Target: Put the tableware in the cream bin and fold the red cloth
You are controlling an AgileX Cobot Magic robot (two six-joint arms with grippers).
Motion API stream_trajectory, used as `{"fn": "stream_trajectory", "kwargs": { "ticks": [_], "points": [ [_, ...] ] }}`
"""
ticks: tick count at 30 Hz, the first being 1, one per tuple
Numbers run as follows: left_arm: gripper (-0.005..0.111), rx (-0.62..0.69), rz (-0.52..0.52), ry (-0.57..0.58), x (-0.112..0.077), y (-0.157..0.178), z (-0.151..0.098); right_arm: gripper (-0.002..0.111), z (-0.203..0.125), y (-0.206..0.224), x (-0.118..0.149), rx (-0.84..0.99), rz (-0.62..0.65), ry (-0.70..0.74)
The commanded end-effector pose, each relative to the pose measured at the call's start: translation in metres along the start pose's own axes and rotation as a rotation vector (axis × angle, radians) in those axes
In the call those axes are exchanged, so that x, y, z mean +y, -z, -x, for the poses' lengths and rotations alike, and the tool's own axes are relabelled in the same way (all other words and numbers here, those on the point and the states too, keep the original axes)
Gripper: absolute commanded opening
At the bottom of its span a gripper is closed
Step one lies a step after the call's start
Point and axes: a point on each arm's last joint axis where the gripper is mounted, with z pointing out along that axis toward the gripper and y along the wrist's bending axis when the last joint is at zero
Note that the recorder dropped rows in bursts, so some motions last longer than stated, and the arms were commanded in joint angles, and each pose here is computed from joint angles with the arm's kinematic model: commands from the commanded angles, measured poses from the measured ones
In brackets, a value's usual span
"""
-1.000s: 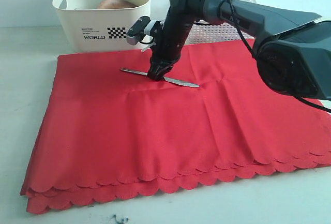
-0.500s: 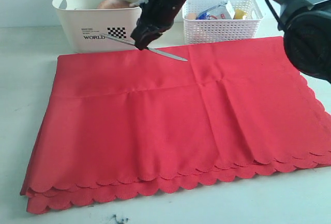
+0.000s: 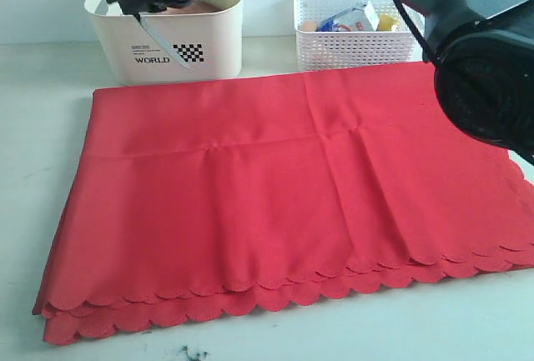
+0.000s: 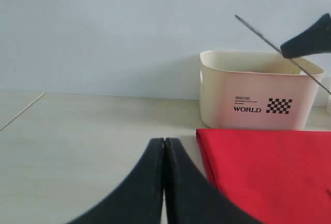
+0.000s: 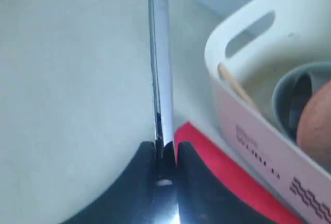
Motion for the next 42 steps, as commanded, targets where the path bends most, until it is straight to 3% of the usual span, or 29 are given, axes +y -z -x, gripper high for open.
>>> {"fn": "stream_trajectory", "kwargs": {
  "ticks": [1, 11, 15, 25, 31, 37, 42],
  "points": [
    [0.002, -0.007, -0.005, 0.002, 0.000, 0.000, 0.000, 0.000, 0.023, 0.003, -0.006, -0.261, -0.068, -0.229],
    [0.002, -0.007, -0.005, 0.002, 0.000, 0.000, 0.000, 0.000, 0.019, -0.017, -0.037, -0.646, -0.123, -0.758],
    [0.002, -0.007, -0.005, 0.002, 0.000, 0.000, 0.000, 0.002, 0.011, -0.027, -0.038, -0.771, -0.196, -0.890],
    [0.002, -0.007, -0.005, 0.002, 0.000, 0.000, 0.000, 0.045, 0.010, -0.031, -0.035, -0.755, -0.211, -0.819],
    [0.002, -0.007, -0.005, 0.002, 0.000, 0.000, 0.000, 0.061, 0.009, -0.032, -0.033, -0.728, -0.192, -0.802],
    [0.002, -0.007, -0.005, 0.002, 0.000, 0.000, 0.000, 0.060, 0.007, -0.038, -0.013, -0.490, -0.059, -0.608],
    [0.002, -0.007, -0.005, 0.002, 0.000, 0.000, 0.000, 0.033, 0.002, -0.041, -0.004, -0.389, -0.015, -0.542]
  ]
}}
